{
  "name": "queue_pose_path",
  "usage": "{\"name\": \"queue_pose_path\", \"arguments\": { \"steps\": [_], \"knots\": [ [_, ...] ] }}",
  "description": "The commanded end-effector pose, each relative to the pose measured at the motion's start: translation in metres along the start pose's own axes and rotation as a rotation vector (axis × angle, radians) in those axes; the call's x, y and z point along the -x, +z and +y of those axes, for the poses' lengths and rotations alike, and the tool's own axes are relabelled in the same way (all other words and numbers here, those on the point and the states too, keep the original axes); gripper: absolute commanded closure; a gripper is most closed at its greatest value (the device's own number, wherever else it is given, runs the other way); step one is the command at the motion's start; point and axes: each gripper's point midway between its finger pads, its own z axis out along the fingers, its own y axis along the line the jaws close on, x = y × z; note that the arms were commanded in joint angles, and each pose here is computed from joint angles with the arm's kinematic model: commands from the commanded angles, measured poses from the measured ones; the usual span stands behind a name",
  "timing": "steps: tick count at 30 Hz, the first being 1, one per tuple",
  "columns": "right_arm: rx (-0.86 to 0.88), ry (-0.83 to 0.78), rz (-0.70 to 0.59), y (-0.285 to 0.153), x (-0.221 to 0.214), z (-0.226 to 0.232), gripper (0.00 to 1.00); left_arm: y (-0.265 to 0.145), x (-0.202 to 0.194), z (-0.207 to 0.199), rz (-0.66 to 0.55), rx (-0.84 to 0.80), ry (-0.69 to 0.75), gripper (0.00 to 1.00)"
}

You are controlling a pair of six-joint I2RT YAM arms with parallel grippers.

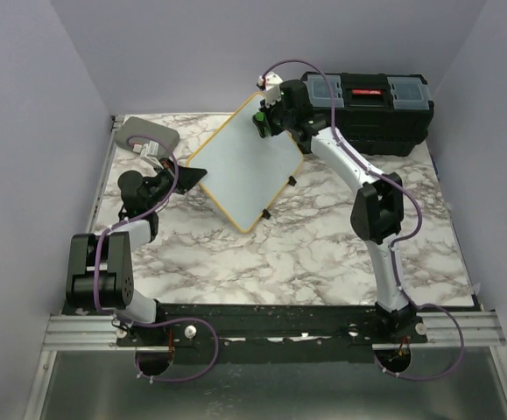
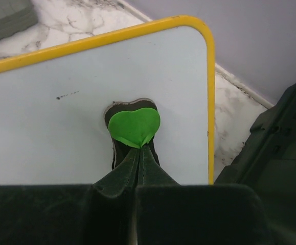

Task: Erase the whiteboard
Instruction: Erase the whiteboard at the whiteboard stand.

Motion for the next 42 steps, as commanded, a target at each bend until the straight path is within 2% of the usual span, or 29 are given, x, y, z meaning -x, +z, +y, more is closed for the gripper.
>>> {"name": "queue_pose_path", "arguments": {
  "steps": [1, 8, 11, 13, 17, 24, 30, 37, 42],
  "knots": [
    [0.313, -0.052, 0.101, -0.004, -0.044, 0.07, 0.99, 0.0, -0.021, -0.027, 0.118, -0.134, 0.03, 1.0],
    [0.481, -0.209, 0.026, -0.047, -0.025, 0.169, 0.99, -0.001, -0.02, -0.029, 0.117, -0.135, 0.034, 1.0],
    [0.497, -0.243, 0.024, -0.053, -0.022, 0.195, 0.99, -0.002, -0.02, -0.028, 0.117, -0.133, 0.033, 1.0],
    [0.446, -0.228, 0.023, -0.047, -0.018, 0.195, 0.99, -0.002, -0.021, -0.028, 0.118, -0.134, 0.033, 1.0],
    [0.229, -0.192, 0.037, -0.02, -0.013, 0.157, 0.99, -0.003, -0.022, -0.029, 0.118, -0.134, 0.036, 1.0],
    [0.084, -0.053, 0.05, 0.007, -0.004, 0.076, 0.99, -0.003, -0.022, -0.029, 0.119, -0.132, 0.041, 1.0],
    [0.0, -0.018, 0.054, 0.023, -0.01, 0.023, 0.99, -0.003, -0.022, -0.028, 0.12, -0.132, 0.039, 1.0],
    [-0.071, 0.021, 0.097, 0.04, -0.041, -0.026, 0.99, -0.003, -0.022, -0.029, 0.122, -0.132, 0.043, 1.0],
    [-0.051, 0.039, 0.145, 0.041, -0.065, -0.038, 0.99, -0.003, -0.021, -0.029, 0.122, -0.132, 0.044, 1.0]
  ]
}}
